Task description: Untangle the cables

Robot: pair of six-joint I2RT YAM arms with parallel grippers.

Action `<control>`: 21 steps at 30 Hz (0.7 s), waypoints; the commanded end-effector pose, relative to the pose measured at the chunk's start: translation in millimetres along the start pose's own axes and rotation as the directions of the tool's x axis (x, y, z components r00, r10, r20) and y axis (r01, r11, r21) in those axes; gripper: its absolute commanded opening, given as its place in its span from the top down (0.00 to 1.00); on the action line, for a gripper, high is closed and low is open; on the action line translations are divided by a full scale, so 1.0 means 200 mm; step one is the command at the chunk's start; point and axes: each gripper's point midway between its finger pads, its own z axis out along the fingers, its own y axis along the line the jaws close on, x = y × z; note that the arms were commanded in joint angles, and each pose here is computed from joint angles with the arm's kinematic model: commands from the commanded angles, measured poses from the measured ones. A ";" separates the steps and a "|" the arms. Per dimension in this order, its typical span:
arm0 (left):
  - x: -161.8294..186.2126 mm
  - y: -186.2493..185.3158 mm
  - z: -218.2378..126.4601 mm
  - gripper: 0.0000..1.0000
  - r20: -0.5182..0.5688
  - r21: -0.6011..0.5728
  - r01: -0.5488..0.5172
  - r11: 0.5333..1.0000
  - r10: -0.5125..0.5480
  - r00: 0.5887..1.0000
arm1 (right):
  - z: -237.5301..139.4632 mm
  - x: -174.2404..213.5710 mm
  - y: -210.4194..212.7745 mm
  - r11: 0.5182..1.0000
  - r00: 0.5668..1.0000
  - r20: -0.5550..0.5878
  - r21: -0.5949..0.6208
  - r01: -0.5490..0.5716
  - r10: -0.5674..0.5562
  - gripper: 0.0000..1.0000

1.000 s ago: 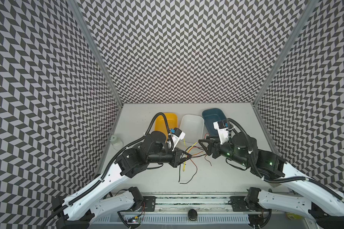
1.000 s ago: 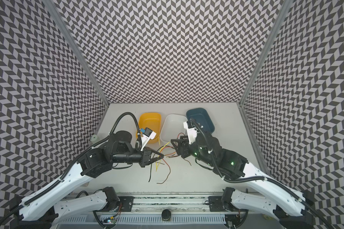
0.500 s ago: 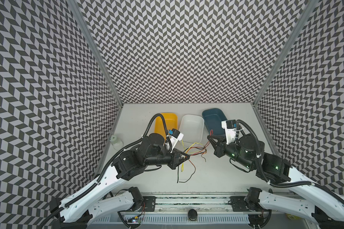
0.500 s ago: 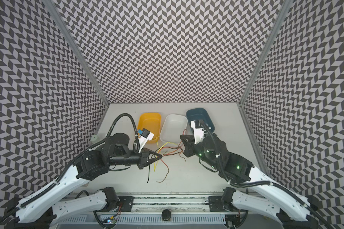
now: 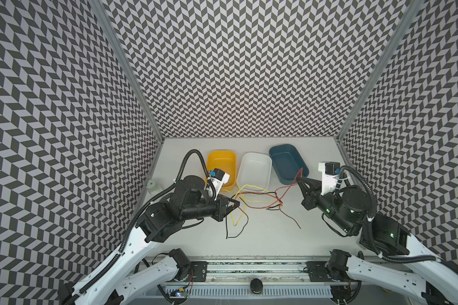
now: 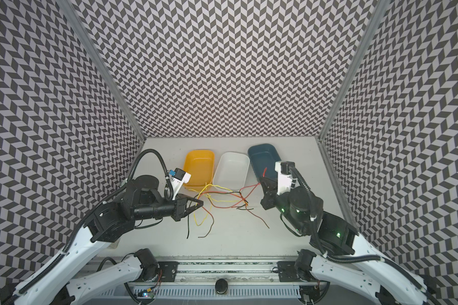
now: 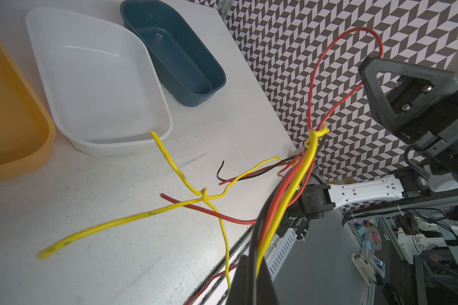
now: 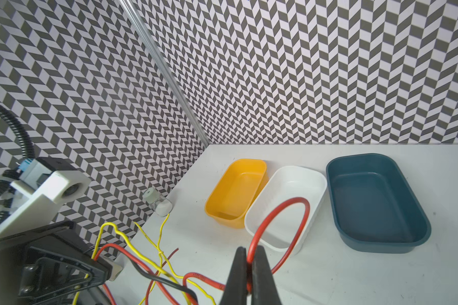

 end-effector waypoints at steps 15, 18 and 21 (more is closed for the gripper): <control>0.15 -0.02 -0.13 1.00 -0.116 -0.001 -0.126 0.992 0.125 0.985 | -0.09 -0.18 -0.25 0.946 0.982 0.042 0.278 0.167 -0.186 1.00; 0.17 -0.02 -0.13 1.00 -0.130 0.001 -0.140 0.990 0.138 0.982 | -0.05 -0.16 -0.27 0.949 0.985 -0.009 0.267 0.166 -0.170 1.00; 0.18 -0.02 -0.12 1.00 -0.137 0.020 -0.138 0.990 0.139 0.981 | 0.00 -0.13 -0.29 0.956 0.989 -0.063 0.256 0.146 -0.134 1.00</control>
